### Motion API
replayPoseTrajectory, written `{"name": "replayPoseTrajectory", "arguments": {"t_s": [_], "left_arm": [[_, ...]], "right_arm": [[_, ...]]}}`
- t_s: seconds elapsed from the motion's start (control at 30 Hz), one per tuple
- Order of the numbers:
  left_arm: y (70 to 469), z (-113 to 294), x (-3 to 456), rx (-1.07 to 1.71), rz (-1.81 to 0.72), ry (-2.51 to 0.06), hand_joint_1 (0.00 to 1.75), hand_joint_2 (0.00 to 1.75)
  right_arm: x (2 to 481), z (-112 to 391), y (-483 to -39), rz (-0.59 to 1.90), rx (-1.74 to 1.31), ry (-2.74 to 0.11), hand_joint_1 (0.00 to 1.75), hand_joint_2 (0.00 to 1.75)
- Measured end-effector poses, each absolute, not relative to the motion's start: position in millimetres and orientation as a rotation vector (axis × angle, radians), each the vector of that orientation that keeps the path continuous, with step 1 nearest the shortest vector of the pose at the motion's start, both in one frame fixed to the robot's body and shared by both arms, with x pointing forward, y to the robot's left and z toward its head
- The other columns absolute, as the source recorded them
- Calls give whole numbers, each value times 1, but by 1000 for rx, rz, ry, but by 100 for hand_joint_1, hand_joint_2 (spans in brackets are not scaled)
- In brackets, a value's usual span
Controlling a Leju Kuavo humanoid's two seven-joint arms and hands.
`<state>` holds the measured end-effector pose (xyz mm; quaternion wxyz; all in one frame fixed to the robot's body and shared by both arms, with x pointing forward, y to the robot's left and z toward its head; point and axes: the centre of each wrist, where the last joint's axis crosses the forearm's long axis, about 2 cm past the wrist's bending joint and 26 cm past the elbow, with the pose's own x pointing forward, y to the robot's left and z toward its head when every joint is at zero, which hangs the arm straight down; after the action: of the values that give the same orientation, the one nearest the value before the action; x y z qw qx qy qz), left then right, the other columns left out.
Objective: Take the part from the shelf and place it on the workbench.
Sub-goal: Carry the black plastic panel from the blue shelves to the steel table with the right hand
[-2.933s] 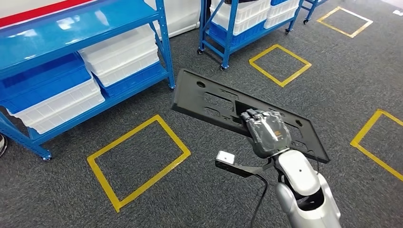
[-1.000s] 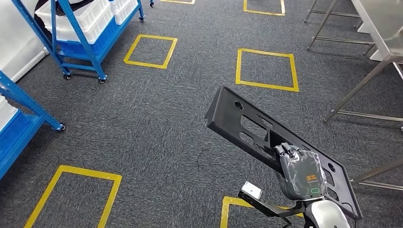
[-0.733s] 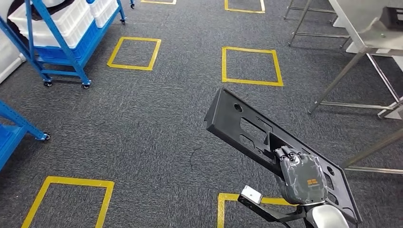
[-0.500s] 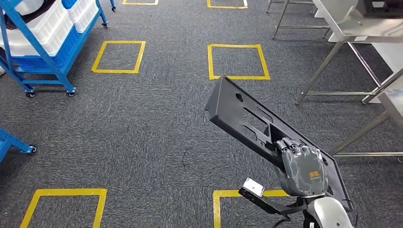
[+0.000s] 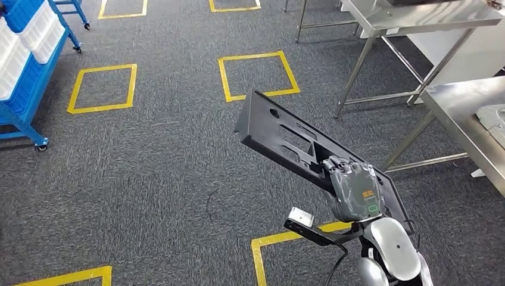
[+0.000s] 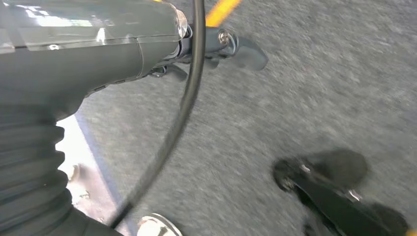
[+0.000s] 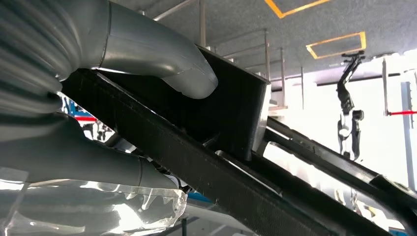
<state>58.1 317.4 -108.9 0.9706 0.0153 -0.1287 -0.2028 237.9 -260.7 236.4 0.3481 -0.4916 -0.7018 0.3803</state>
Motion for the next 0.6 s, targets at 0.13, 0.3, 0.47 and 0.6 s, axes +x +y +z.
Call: {"name": "replayPoseTrajectory", "arguments": {"t_s": [0.13, 0.3, 0.47, 0.6], "left_arm": [[332, -108, 57, 87, -350, -254, 0, 175], [367, -105, 52, 159, -106, -291, 0, 175], [384, -103, 47, 207, 0, -269, 0, 175], [380, -103, 44, 216, 84, -233, 0, 175]], "right_arm": [[244, 236, -253, 1008, -1230, -1867, 175, 175], [275, 240, -236, 977, -1107, -2000, 175, 175], [287, 235, -232, 990, -1080, -2006, 175, 175], [287, 232, -235, 1006, -1102, -1983, 175, 175]]}}
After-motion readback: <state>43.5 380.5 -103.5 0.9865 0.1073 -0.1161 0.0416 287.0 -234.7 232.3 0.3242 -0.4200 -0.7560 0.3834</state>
